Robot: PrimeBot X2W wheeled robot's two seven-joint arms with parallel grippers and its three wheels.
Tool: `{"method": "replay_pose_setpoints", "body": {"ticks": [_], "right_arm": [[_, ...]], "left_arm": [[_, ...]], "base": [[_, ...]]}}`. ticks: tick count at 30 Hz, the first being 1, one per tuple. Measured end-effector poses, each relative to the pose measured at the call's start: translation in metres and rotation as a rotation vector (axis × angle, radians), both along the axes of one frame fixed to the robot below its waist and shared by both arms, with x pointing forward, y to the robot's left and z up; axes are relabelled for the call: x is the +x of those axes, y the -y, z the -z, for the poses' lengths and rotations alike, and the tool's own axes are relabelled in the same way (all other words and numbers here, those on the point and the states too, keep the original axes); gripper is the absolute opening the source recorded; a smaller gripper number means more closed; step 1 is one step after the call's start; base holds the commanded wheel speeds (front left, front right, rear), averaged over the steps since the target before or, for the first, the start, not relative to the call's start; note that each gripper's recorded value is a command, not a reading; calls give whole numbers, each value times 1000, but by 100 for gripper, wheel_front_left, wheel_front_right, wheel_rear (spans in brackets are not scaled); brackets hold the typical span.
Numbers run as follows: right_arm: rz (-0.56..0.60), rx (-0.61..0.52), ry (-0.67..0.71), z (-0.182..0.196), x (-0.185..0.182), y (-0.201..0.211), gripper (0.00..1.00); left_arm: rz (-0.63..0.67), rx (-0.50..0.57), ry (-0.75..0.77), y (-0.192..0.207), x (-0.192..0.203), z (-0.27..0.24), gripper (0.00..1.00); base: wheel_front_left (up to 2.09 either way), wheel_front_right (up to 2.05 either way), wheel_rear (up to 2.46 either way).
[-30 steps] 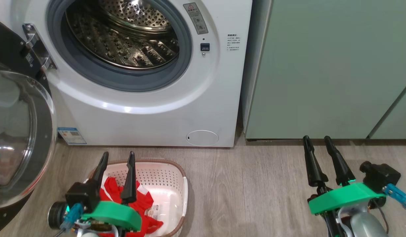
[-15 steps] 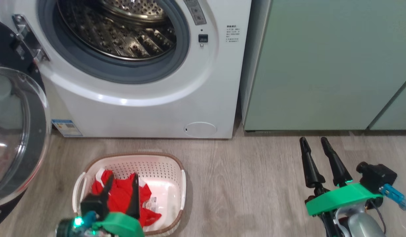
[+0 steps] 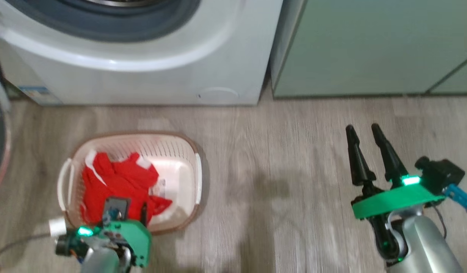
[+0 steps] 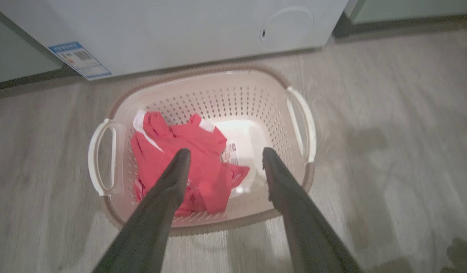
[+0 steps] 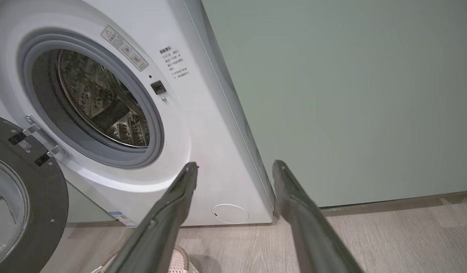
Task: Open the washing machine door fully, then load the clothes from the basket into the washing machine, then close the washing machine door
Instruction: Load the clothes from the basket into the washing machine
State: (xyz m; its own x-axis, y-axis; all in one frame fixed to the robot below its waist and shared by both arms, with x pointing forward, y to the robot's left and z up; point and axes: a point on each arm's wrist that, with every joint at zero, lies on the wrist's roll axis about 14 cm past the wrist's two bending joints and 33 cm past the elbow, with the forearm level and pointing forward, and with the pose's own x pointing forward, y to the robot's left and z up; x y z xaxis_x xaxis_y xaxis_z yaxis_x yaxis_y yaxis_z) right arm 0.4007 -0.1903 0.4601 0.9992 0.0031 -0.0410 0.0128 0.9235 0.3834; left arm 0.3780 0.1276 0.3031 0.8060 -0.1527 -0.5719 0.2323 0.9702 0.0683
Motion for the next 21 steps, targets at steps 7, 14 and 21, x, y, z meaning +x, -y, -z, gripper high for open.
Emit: {"method": "replay_pose_setpoints", "body": {"ticks": [7,14,21], "right_arm": [[7,-15,-85,36,19,5,100],[16,-30,-156,72,37,11,100],[23,-33,-229,106,44,12,100]], "left_arm": [[76,109,-178,-10,29,54,100],[112,206,-359,-29,46,108,100],[156,259,-482,-36,43,155,100]], "base": [[0,0,0],[0,0,0],[0,0,0]]}}
